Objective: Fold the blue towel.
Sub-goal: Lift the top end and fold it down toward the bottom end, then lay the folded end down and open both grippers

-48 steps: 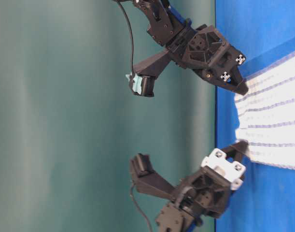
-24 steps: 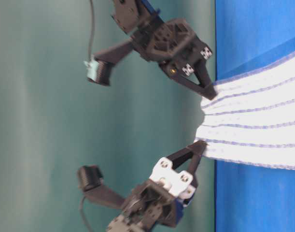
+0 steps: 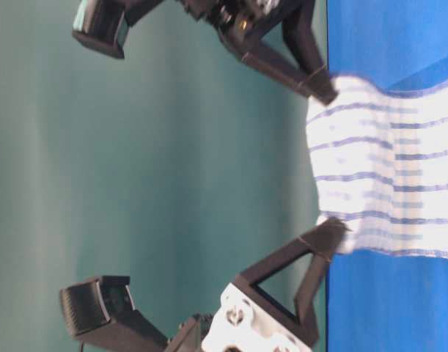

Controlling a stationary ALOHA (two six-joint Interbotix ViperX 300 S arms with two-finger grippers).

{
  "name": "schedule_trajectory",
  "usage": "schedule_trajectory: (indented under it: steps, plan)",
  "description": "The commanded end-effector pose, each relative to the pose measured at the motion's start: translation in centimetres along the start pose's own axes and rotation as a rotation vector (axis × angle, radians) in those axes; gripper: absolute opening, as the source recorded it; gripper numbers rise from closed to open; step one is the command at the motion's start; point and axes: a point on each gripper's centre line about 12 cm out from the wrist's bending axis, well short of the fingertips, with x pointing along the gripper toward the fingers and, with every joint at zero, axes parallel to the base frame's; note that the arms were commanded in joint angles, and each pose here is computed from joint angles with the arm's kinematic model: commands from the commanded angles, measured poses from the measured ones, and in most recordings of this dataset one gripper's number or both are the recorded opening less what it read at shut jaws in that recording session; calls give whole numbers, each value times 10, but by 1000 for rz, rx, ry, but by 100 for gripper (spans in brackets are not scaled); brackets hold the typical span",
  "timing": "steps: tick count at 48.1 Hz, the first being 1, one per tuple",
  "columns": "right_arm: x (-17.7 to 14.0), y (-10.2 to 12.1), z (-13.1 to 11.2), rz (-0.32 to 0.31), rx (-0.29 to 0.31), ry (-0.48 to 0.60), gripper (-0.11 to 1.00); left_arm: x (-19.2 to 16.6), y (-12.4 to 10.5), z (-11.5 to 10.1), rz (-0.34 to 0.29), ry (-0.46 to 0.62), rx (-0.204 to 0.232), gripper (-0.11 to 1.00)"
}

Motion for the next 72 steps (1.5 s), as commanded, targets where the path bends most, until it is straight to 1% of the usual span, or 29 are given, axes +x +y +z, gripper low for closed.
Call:
schedule_trajectory:
  steps: [1, 5, 14, 21, 30, 38, 45, 51, 55, 60, 64, 67, 69, 72]
  plan:
    - [-7, 18, 3, 44, -4, -24, -1, -2, -22, 6, -50, -23, 8, 4]
    - [-8, 34, -1, 84, -15, -15, -1, 1, -34, 2, -75, -12, 7, 4]
    - [-9, 61, -12, 145, -23, 6, -1, 8, -60, -7, -123, -18, 43, 4]
    - [-6, 74, -23, 167, -17, 40, -2, 17, -79, -13, -156, -11, 67, 4]
    - [2, 91, -38, 184, -10, 76, -2, 30, -94, -27, -176, 26, 92, 4]
    - [10, 102, -49, 185, -3, 92, -1, 42, -94, -47, -165, 75, 109, 4]
    - [16, 111, -54, 193, -6, 111, -2, 48, -94, -58, -161, 98, 121, 4]
    - [21, 115, -58, 192, -4, 126, -1, 49, -92, -63, -155, 107, 123, 4]
    - [25, 115, -59, 188, -2, 135, 2, 48, -91, -64, -152, 100, 123, 4]
    - [26, 116, -61, 186, 5, 139, 13, 48, -90, -64, -151, 97, 123, 4]
    - [26, 116, -61, 184, 13, 141, 32, 48, -91, -64, -153, 97, 126, 5]
    - [25, 115, -61, 184, 13, 141, 52, 47, -90, -64, -152, 100, 123, 5]
    - [25, 116, -60, 185, 13, 139, 64, 47, -91, -64, -155, 101, 122, 9]
    - [23, 115, -58, 187, 14, 134, 82, 45, -93, -62, -161, 102, 125, 24]
